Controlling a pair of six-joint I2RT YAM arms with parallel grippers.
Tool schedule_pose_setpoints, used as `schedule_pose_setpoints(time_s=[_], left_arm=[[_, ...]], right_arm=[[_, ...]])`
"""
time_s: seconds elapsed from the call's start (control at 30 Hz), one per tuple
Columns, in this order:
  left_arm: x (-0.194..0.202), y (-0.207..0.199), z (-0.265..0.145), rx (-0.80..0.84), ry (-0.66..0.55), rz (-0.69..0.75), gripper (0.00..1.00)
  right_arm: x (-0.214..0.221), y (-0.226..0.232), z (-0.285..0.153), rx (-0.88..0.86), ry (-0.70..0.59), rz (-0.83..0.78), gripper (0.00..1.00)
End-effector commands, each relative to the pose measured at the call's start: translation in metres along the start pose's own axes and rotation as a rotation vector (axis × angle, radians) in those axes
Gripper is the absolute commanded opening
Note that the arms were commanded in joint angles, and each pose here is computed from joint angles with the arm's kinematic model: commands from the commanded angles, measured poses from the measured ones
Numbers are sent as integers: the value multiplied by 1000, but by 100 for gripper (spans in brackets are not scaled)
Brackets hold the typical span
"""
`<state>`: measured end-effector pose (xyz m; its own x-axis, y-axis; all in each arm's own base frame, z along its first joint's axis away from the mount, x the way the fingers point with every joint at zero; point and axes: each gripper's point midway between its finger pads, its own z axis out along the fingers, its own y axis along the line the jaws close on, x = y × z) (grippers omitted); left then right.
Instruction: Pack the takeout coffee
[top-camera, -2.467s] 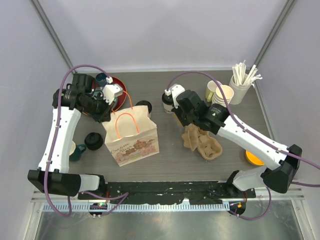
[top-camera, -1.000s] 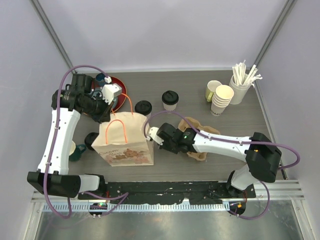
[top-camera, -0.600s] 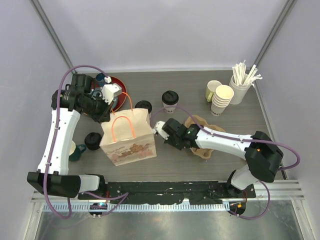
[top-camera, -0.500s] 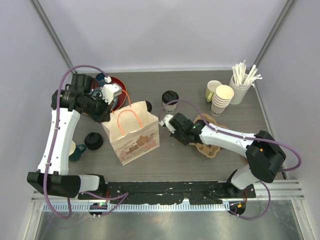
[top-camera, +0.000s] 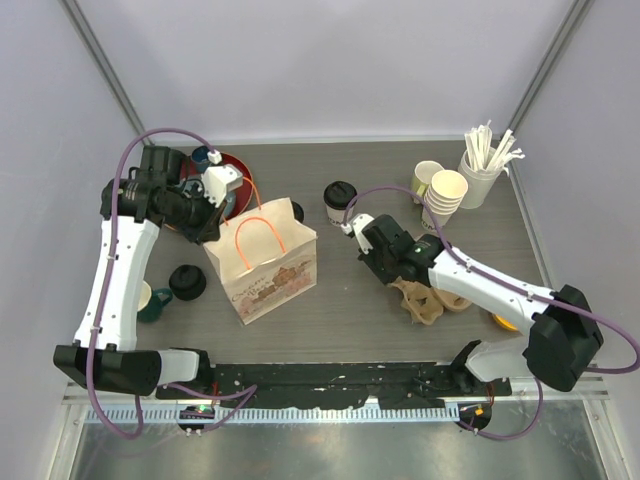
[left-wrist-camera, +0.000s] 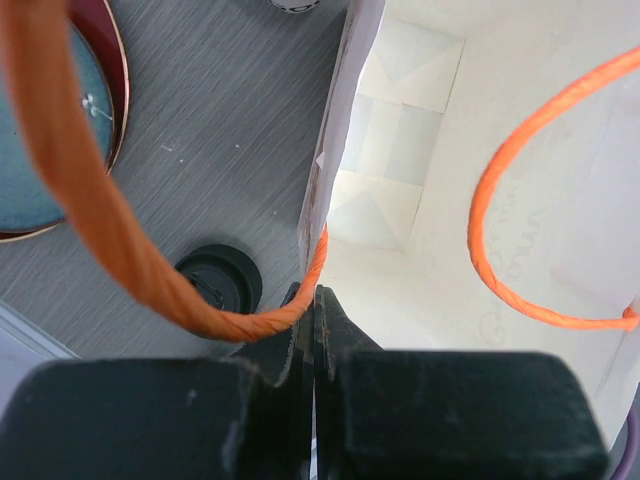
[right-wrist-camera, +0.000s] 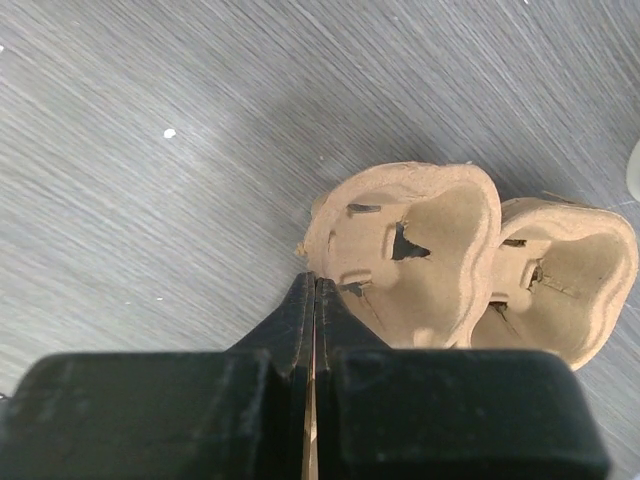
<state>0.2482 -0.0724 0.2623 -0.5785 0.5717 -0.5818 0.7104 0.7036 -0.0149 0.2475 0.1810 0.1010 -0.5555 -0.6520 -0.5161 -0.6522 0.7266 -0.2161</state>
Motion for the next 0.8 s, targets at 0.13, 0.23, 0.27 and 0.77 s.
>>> schedule_pose_setpoints(time_s=[0.13,0.23,0.27,0.77], left_arm=[[2,-12,-16,13,-1,5,1],[2,-12,-16,12,-2,6,1],[2,-12,-16,11,0,5,1],[1,-10,-18,2,-4,10,1]], right_arm=[[-25,10,-30,-124,-74,159,1],[-41,-7,-41,-120,-146,242,1],[-44,-15,-44,-135,-166,283,1],[-68,6,-72,-326,-380,174,1]])
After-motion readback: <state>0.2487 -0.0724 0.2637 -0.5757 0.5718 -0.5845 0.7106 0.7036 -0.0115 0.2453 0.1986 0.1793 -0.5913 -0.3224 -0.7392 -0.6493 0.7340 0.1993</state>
